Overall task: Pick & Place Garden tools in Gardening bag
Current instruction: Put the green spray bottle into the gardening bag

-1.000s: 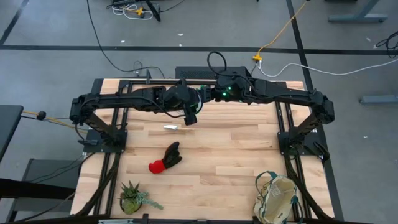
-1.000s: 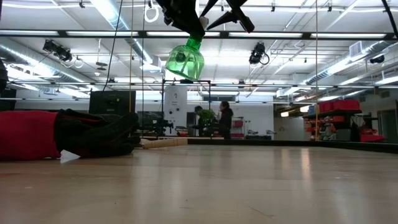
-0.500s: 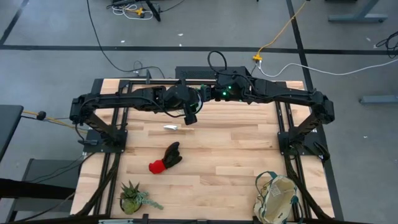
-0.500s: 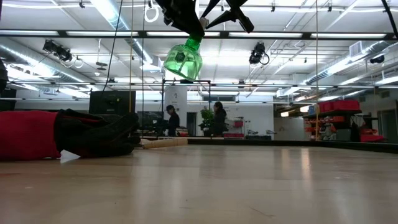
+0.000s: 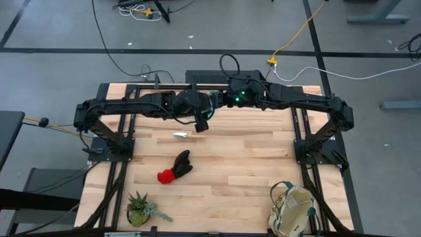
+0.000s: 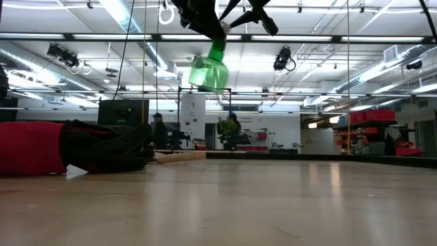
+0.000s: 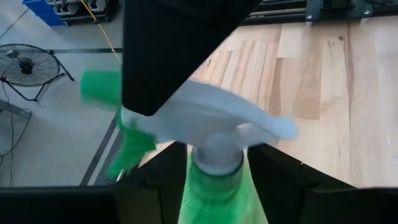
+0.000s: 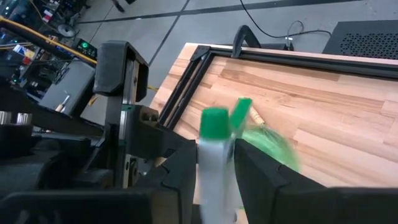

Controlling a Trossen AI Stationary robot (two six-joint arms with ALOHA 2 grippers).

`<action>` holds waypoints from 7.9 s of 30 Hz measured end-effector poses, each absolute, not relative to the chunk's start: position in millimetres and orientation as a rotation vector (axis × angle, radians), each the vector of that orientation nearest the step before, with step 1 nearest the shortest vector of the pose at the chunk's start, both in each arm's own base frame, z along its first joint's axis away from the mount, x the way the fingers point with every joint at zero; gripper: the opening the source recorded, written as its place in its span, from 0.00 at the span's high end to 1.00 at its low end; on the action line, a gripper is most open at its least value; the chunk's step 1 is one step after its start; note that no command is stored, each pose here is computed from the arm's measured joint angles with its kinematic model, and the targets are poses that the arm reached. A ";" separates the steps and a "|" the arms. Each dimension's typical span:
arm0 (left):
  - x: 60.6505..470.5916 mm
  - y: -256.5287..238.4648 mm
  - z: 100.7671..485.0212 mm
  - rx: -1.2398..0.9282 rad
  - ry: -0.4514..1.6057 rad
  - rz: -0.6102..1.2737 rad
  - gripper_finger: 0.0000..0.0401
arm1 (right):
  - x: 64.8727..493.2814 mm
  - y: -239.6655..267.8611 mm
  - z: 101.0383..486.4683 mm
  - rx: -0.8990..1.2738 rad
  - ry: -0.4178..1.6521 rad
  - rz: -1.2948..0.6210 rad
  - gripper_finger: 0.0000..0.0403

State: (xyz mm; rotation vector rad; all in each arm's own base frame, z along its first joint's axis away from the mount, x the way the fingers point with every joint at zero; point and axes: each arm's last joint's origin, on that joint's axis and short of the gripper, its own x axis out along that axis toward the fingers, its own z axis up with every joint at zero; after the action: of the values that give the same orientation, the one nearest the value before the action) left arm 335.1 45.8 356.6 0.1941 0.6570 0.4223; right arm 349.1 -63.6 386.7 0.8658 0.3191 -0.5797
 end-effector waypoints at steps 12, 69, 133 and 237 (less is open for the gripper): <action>334.9 45.2 356.5 0.200 0.660 0.433 0.41 | 349.0 -63.5 386.6 0.848 0.327 -0.573 0.79; 242.6 33.7 437.3 0.070 0.371 0.396 0.56 | 284.3 -57.8 419.8 0.479 0.475 -0.552 0.91; 213.6 31.3 455.8 0.014 0.270 0.428 0.56 | 259.7 -217.3 290.4 0.165 1.480 -0.435 0.36; 212.8 32.5 454.2 -0.001 0.282 0.474 0.56 | 292.9 -230.4 159.4 0.089 2.086 -0.473 0.36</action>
State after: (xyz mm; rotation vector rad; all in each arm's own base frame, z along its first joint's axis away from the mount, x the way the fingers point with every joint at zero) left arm 212.8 32.5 454.2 -0.0008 0.2824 0.4744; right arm 292.9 -230.4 159.4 0.0893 2.0860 -0.4727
